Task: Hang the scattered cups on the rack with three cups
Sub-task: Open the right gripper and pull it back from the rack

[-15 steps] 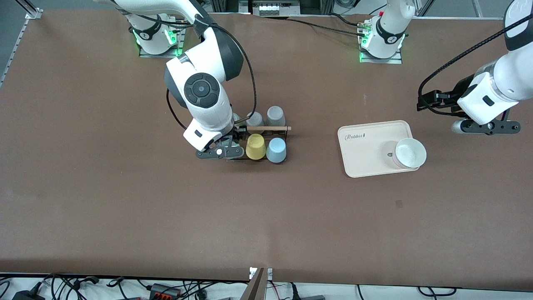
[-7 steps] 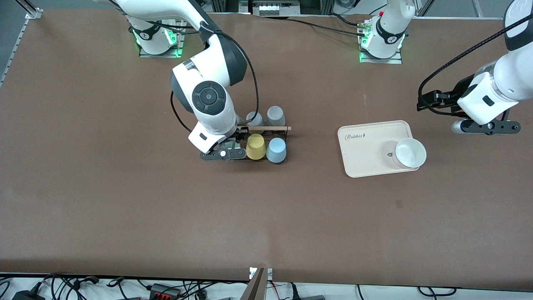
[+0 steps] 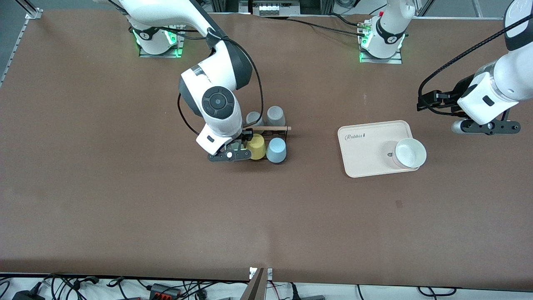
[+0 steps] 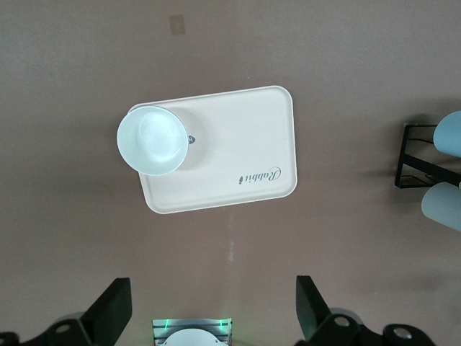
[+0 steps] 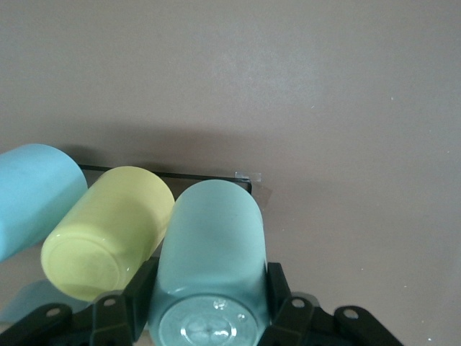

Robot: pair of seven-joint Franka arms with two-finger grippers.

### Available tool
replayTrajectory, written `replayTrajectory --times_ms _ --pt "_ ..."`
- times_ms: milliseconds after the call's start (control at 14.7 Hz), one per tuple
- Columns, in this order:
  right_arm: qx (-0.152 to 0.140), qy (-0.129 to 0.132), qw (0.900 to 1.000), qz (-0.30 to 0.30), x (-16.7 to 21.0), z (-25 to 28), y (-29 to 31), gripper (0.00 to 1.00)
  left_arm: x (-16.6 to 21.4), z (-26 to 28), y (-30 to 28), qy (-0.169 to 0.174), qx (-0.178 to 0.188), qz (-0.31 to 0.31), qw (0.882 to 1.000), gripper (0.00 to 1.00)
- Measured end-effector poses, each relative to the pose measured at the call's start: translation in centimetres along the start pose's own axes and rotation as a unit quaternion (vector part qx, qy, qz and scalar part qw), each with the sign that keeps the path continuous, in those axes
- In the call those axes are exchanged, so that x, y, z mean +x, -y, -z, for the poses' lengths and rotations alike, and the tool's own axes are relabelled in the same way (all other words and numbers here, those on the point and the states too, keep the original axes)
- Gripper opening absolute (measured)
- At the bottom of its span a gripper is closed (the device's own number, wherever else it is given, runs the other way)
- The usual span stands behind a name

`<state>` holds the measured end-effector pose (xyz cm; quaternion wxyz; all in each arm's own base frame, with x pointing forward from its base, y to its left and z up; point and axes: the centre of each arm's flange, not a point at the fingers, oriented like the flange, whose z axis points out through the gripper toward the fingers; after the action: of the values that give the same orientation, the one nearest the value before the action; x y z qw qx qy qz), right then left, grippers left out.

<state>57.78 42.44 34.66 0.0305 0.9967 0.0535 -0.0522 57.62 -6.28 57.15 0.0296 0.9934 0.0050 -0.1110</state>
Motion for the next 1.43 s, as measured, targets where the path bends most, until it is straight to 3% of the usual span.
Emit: replayTrajectory --times_ms 340,544,680,816,1087,1427 --pt "-0.007 0.011 1.000 -0.002 0.5 -3.0 0.2 0.66 0.0 0.0 0.0 0.000 0.000 0.000 1.000 1.00" --pt "-0.002 0.012 1.000 -0.009 0.9 -3.4 0.0 0.87 0.0 0.0 0.0 0.000 0.000 0.000 1.000 1.00" --pt "0.022 0.011 0.999 -0.023 1.4 -2.0 -0.2 1.00 0.0 0.0 0.0 0.000 0.000 0.000 1.000 1.00" --pt "0.039 0.002 0.999 -0.037 2.3 0.1 -1.4 1.00 0.0 0.0 0.0 0.000 0.000 0.000 1.000 1.00" --pt "0.050 -0.009 0.995 -0.082 4.7 5.2 -8.0 1.00 0.0 0.0 0.0 0.000 0.000 0.000 1.000 1.00" --pt "0.067 -0.040 0.990 -0.120 7.4 11.2 -22.0 1.00 0.0 -0.1 0.1 0.002 0.000 0.001 1.000 1.00"
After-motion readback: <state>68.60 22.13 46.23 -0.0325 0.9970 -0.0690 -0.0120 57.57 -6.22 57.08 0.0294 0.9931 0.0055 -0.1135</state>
